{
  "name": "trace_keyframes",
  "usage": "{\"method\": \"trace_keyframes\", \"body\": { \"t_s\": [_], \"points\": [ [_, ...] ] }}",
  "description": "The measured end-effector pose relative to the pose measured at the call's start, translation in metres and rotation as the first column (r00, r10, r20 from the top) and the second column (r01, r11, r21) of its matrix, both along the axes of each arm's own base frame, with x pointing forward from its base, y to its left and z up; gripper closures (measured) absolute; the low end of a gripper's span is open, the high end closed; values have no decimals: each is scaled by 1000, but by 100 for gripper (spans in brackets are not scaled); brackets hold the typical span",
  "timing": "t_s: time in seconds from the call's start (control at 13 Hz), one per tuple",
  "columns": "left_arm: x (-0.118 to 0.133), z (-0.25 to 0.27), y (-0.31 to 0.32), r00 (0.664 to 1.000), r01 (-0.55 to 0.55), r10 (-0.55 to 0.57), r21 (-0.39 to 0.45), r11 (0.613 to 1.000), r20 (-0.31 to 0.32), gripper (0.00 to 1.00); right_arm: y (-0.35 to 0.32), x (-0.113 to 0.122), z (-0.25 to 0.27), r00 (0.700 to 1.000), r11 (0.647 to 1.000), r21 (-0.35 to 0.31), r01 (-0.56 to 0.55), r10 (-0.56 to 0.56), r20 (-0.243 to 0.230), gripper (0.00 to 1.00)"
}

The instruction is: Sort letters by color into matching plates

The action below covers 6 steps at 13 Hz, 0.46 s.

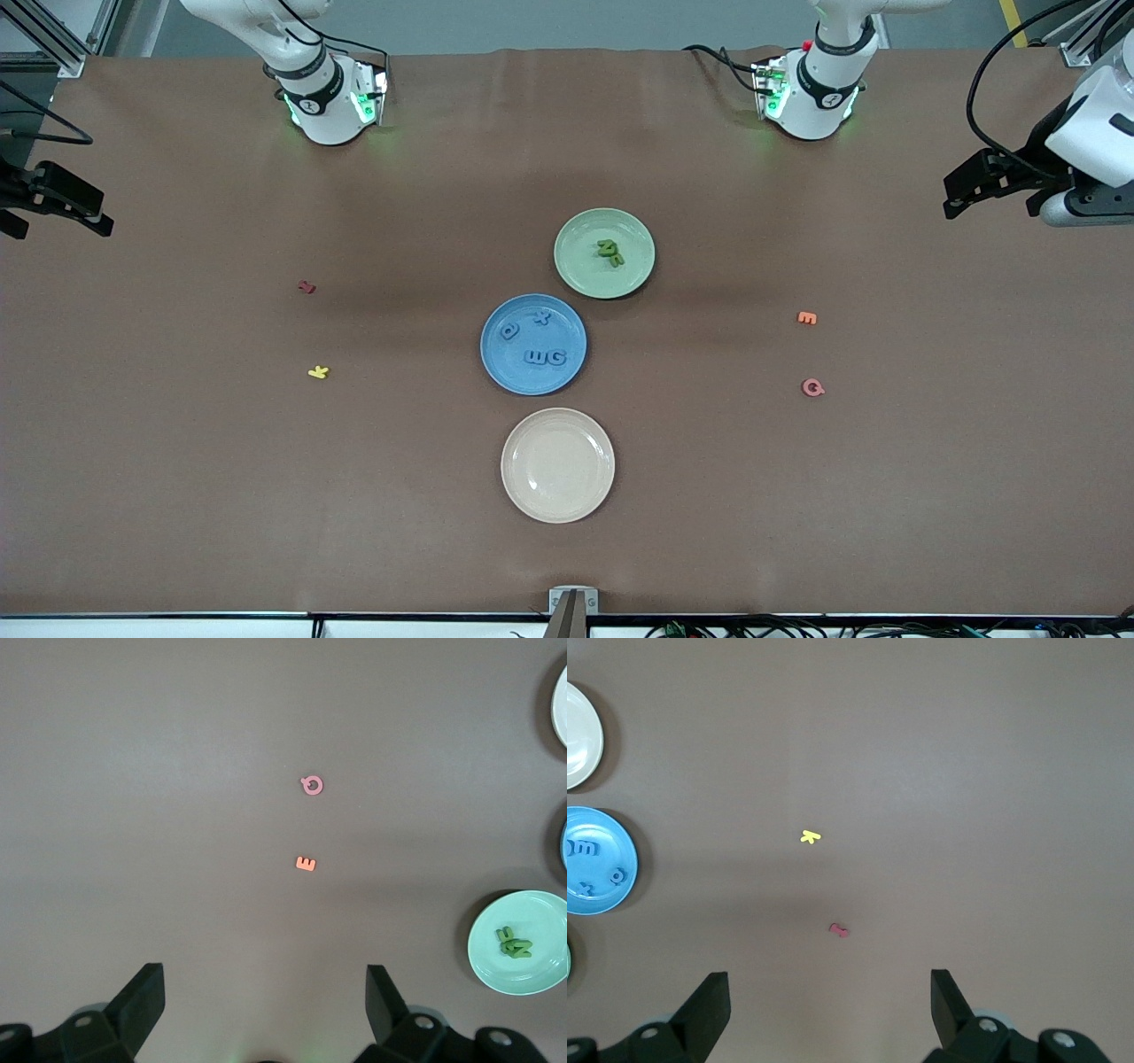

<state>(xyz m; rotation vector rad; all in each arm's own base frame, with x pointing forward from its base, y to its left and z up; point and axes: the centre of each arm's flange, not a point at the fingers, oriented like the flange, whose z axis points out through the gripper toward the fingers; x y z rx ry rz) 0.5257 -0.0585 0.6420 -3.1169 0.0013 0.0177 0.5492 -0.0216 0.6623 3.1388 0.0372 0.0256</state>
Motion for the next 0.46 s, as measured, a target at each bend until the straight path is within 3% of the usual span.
{"method": "trace_keyframes", "body": {
  "t_s": [0.46],
  "points": [
    [-1,0,0,1000,0,0,1,1000,-15,0,0,0,0,1000,1000,0,0,0,0,0]
  ]
}}
